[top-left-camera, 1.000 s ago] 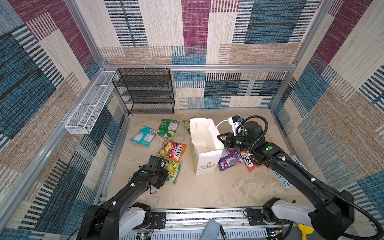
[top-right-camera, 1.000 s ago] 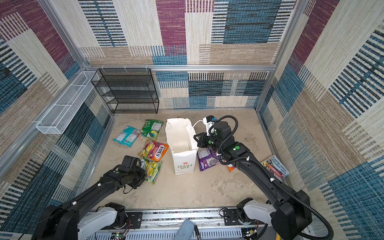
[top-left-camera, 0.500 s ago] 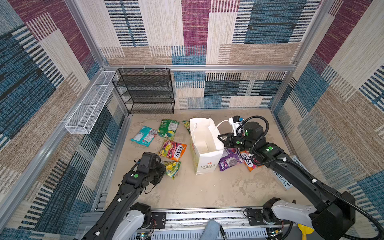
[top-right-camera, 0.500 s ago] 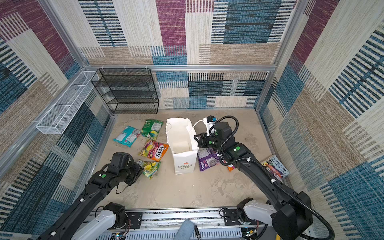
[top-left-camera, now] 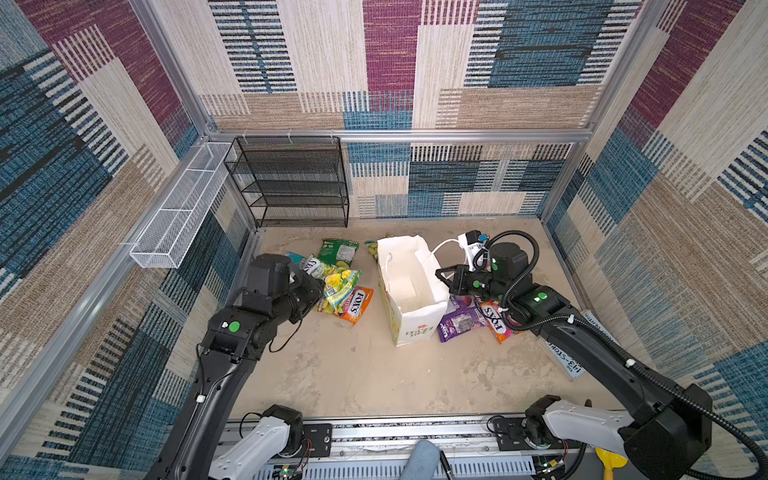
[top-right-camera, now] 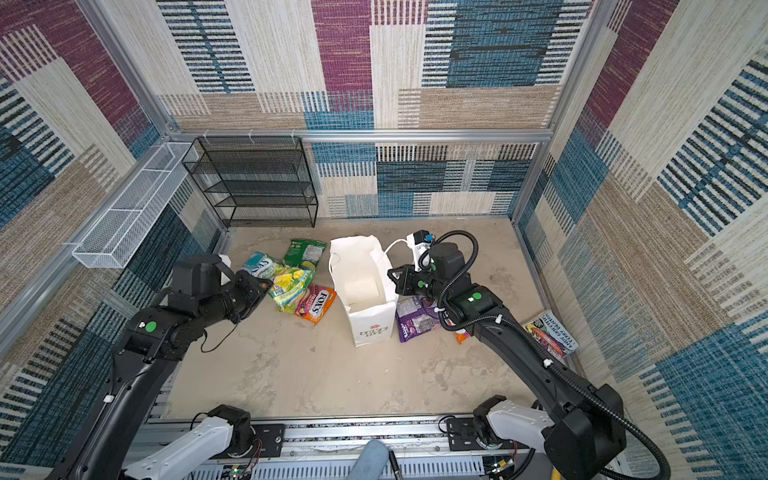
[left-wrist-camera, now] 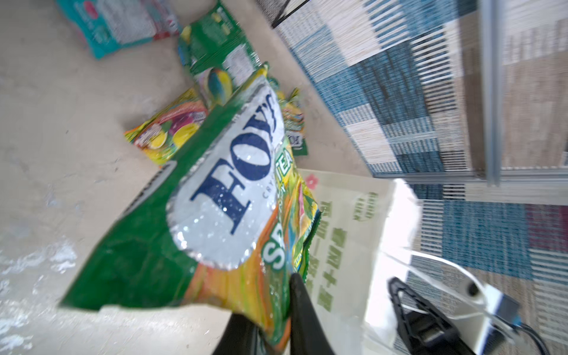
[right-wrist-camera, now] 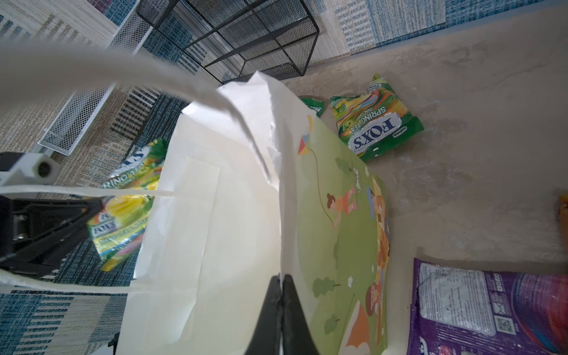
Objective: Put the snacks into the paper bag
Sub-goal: 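Lift the green Spring Tea bag with the left gripper toward the paper bag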
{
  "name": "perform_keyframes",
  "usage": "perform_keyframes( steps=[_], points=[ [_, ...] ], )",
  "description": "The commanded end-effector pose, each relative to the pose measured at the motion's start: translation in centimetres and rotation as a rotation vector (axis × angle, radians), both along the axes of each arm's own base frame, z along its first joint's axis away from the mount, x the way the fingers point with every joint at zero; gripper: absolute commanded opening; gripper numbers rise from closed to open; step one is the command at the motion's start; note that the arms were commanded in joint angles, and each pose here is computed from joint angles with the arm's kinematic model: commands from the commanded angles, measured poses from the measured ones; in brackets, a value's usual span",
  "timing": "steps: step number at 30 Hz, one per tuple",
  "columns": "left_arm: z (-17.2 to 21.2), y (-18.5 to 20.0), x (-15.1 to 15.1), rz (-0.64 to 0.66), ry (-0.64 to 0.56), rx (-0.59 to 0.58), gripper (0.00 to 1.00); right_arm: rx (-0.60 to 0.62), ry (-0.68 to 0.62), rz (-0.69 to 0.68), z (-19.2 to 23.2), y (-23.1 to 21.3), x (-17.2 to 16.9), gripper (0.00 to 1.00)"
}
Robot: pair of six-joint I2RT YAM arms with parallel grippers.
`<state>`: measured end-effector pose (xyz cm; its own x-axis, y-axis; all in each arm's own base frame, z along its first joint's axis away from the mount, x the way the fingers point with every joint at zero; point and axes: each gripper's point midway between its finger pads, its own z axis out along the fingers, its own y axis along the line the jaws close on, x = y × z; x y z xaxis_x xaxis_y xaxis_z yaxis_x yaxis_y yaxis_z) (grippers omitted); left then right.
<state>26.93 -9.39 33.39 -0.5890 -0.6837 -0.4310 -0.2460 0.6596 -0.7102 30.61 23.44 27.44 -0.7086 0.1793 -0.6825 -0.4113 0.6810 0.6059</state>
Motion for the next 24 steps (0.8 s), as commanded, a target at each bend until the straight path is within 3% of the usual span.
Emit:
perform_keyframes(
  steps=[1, 8, 12, 20, 24],
  points=[
    [4.5, -0.9, 0.5, -0.115, -0.132, 0.071, 0.0, 0.004, -0.022, 0.02, 0.7, 0.3, 0.0, 0.0],
    [13.7, -4.7, 1.8, -0.312, -0.328, 0.028, 0.0, -0.019, -0.013, 0.007, 0.7, 0.1, 0.3, 0.0],
    [16.7, -8.4, 2.0, -0.461, -0.406, 0.025, 0.0, -0.031, -0.002, 0.003, 0.4, 0.1, 0.4, 0.0],
    [14.7, -17.1, 2.1, -0.73, -0.358, 0.125, 0.0, -0.04, 0.006, 0.005, 0.1, 0.3, 0.5, 0.0],
    [11.6, -18.8, 2.6, -0.781, -0.262, 0.198, 0.0, -0.048, 0.006, 0.0, -0.1, 0.2, 0.5, 0.0]
  ],
)
